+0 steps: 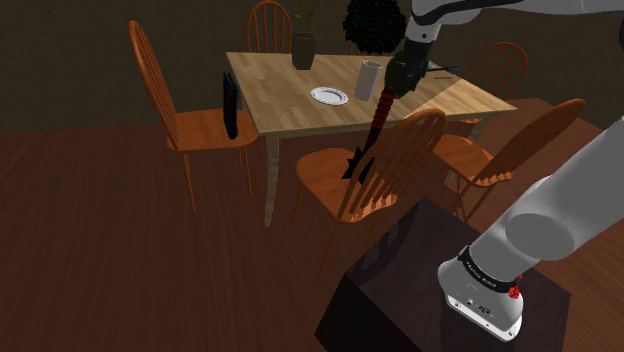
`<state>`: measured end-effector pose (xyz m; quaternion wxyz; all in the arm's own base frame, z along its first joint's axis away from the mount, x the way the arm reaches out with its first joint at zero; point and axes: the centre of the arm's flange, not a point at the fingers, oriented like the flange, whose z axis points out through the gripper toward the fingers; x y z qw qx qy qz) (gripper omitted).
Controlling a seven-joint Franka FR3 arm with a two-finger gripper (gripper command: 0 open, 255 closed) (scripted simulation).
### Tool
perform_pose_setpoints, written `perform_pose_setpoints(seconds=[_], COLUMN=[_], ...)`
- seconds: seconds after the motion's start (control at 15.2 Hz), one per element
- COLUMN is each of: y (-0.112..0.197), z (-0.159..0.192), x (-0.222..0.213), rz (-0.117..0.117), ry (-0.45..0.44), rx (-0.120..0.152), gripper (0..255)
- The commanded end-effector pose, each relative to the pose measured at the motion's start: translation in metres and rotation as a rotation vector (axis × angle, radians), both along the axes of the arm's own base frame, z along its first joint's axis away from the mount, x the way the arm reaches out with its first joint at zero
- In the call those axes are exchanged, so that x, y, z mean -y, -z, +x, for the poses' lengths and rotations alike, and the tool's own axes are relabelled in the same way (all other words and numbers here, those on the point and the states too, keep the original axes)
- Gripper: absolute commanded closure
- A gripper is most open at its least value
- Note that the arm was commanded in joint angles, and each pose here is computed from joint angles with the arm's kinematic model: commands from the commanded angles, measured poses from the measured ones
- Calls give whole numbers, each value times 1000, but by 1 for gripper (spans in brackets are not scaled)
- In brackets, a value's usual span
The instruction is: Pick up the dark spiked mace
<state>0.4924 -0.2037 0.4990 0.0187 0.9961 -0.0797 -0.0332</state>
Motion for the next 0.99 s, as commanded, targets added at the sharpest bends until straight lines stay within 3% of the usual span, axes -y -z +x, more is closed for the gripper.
perform_pose_setpoints(seconds=[0.0,0.66,0.92], y=[8,39,60], z=[17,91,91], x=[23,123,123], rz=[4,30,30], ry=[16,95,95], rx=[9,49,49], gripper=[0,0,0])
